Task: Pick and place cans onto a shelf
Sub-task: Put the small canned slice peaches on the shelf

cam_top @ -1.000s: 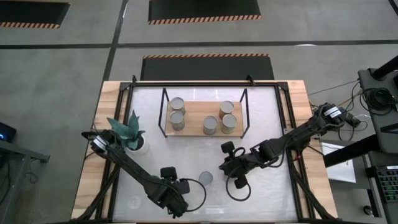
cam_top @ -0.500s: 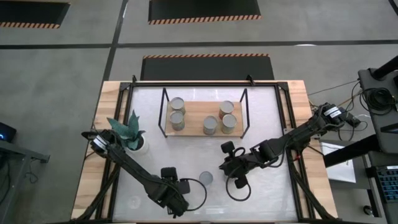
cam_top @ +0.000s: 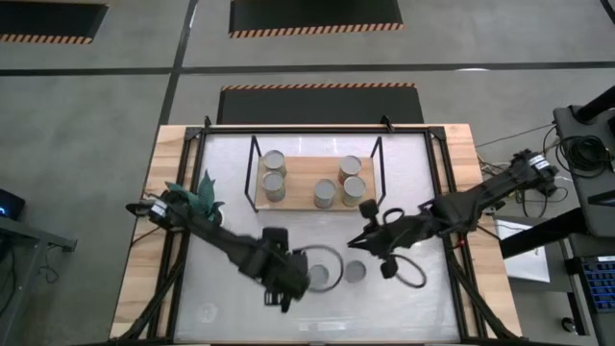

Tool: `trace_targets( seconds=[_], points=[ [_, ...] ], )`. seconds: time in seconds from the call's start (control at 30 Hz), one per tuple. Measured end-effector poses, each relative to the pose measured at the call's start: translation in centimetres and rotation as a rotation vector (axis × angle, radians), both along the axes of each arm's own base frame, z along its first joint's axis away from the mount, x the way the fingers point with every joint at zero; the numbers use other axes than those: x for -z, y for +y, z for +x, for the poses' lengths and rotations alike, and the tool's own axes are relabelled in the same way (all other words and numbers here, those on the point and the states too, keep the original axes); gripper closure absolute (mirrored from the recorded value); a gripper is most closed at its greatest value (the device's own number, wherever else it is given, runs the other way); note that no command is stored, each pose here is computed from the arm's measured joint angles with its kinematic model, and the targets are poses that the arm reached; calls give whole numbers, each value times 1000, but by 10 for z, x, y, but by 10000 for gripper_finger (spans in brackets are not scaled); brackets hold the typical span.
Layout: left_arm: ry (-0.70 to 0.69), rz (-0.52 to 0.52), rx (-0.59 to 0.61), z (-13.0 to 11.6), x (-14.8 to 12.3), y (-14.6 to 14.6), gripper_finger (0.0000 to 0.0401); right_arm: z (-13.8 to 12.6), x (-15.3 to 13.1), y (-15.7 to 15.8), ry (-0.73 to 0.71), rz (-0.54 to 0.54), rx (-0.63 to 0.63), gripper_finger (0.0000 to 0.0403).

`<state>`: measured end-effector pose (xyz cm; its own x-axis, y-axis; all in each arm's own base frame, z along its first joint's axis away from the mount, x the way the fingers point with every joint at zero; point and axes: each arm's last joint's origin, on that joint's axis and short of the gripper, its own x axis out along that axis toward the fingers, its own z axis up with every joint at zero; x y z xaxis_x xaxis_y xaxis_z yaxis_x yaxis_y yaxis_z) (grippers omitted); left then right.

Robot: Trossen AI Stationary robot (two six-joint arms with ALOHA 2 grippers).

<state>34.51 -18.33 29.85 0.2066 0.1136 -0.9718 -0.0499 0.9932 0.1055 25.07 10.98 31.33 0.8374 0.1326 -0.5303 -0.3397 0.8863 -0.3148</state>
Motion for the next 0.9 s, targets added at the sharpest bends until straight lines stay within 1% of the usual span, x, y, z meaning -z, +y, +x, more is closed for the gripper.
trace_targets(
  seconds=[0.07, 0.17, 0.3, 0.4, 0.47, 0.6, 0.77, 0.9],
  points=[
    [-15, 1, 11, 5, -17, 14, 127, -7, -7, -3, -33, 8, -6, 390],
    [-52, -3, 19, 13, -39, 37, 127, -15, -8, -7, -66, 10, -15, 390],
    [-78, 11, 20, 19, -61, 70, 127, -26, -2, -12, -82, -2, -25, 390],
    [-103, 48, 12, 23, -72, 96, 127, -35, -4, -16, -106, 9, -23, 390],
    [-106, 79, -3, 25, -76, 113, 127, -40, -7, -19, -130, 30, -18, 390],
    [-94, 111, -14, 30, -78, 150, 127, -46, -9, -22, -143, 48, -12, 390],
    [-74, 145, -17, 32, -77, 195, 126, -47, -7, -22, -138, 37, -17, 390],
    [-70, 165, -52, 32, -76, 233, 126, -47, -6, -22, -136, 32, -19, 390]
  ],
)
